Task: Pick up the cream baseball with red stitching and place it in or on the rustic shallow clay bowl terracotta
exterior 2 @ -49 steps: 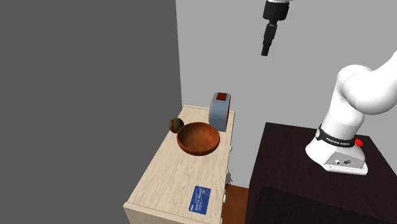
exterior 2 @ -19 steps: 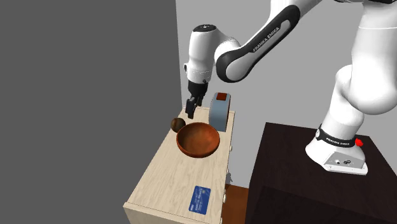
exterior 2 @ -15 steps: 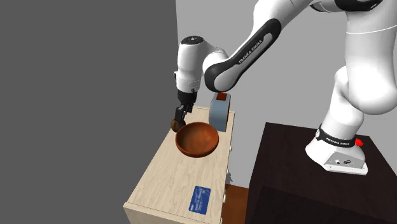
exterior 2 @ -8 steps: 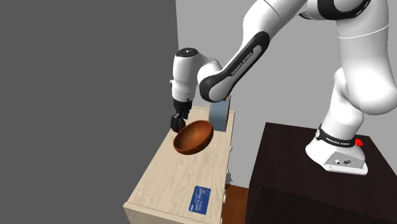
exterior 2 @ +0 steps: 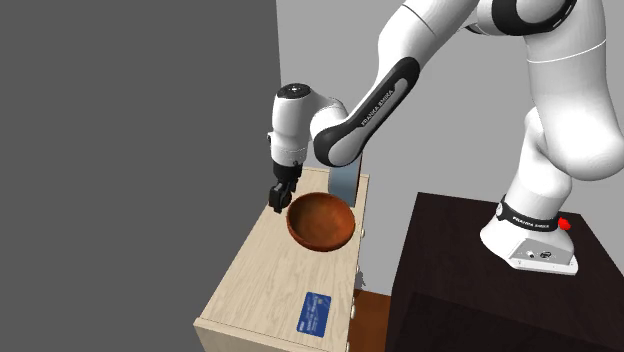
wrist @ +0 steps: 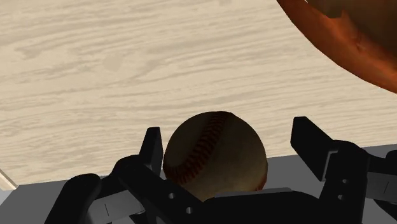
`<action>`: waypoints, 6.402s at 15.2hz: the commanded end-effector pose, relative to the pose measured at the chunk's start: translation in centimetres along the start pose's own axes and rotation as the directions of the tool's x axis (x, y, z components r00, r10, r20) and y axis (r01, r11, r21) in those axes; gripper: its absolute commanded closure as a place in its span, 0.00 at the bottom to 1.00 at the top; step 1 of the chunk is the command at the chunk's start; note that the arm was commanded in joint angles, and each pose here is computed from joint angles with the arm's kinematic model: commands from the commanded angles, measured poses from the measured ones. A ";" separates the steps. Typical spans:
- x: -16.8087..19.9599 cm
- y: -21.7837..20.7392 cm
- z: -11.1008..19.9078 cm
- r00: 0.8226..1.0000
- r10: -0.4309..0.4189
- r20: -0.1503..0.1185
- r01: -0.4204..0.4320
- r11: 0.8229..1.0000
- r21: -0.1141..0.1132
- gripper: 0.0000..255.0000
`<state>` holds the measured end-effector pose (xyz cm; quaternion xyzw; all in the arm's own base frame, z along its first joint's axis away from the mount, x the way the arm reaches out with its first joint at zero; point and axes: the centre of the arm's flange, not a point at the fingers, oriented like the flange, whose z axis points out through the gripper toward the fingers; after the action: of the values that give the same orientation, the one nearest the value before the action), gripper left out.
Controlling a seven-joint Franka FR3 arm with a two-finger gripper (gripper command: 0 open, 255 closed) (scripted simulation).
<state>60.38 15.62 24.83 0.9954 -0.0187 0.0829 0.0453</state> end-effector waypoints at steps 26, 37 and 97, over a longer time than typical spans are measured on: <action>1.2 0.6 -6.9 1.000 0.000 -0.001 0.000 1.000 0.000 1.00; 3.6 -4.4 0.7 0.993 0.116 -0.035 -0.120 0.904 -0.410 0.00; -6.0 -9.9 -17.1 0.993 0.116 -0.035 -0.120 0.904 -0.410 1.00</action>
<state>53.52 26.55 39.49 0.9604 -0.0948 0.0843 0.2482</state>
